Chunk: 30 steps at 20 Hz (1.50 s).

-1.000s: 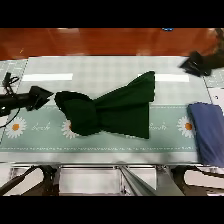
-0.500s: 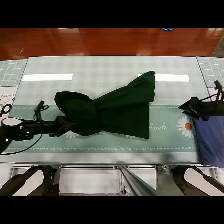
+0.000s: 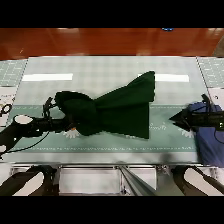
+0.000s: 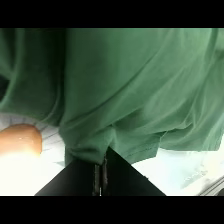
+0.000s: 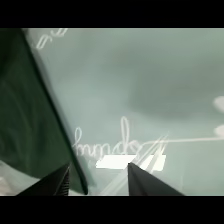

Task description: Fold the shirts.

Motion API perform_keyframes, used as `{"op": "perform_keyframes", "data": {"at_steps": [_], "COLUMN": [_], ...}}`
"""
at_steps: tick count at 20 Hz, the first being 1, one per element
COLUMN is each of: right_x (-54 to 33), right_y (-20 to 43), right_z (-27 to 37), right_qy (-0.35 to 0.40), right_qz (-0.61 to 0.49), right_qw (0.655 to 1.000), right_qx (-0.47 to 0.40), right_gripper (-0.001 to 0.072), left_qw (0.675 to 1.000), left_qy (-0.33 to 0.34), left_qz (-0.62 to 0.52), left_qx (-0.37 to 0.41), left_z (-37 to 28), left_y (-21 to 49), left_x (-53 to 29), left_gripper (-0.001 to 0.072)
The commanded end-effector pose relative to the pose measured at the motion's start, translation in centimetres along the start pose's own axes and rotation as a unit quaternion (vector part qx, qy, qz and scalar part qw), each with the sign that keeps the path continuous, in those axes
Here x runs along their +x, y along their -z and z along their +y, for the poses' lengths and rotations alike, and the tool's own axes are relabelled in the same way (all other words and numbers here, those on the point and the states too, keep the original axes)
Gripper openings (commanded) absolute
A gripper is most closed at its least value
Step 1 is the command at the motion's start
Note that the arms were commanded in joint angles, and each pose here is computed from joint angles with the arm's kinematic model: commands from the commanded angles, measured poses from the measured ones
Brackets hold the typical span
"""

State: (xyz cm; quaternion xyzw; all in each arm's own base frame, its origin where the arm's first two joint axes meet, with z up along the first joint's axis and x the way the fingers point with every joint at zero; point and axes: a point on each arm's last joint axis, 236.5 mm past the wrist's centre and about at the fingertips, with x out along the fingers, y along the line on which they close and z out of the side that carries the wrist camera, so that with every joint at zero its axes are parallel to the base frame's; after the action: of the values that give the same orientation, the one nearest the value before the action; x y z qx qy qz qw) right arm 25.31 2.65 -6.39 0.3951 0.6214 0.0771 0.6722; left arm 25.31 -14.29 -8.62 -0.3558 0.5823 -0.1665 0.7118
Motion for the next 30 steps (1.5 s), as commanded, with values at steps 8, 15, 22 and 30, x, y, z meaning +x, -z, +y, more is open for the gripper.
{"op": "perform_keyframes", "data": {"at_steps": [8,15,22,30], "right_x": [8.1,12.4,4.8,-27.6], "right_y": [7.2,5.0,-4.7,-9.4], "right_z": [3.0,7.2,20.1,37.2], "right_qy": [0.024,0.016,-0.049,0.026], "right_qz": [0.135,0.114,0.007,-0.362], "right_qw": [0.989,0.987,0.966,0.822], "right_qx": [-0.055,-0.113,-0.254,-0.439], "right_gripper": [0.0408,0.0236,0.0017,0.0017], "left_qw": [1.000,1.000,0.987,0.846], "left_qy": [0.007,0.006,0.065,0.158], "left_qz": [0.010,0.020,-0.072,-0.386], "left_qx": [0.005,0.021,0.132,0.331], "left_z": [-0.6,-1.1,-11.3,-35.6], "left_y": [0.3,1.0,-8.1,-17.7], "left_x": [0.0,0.5,-4.8,-33.2], "left_gripper": [0.0032,0.0032,0.0031,0.0031]}}
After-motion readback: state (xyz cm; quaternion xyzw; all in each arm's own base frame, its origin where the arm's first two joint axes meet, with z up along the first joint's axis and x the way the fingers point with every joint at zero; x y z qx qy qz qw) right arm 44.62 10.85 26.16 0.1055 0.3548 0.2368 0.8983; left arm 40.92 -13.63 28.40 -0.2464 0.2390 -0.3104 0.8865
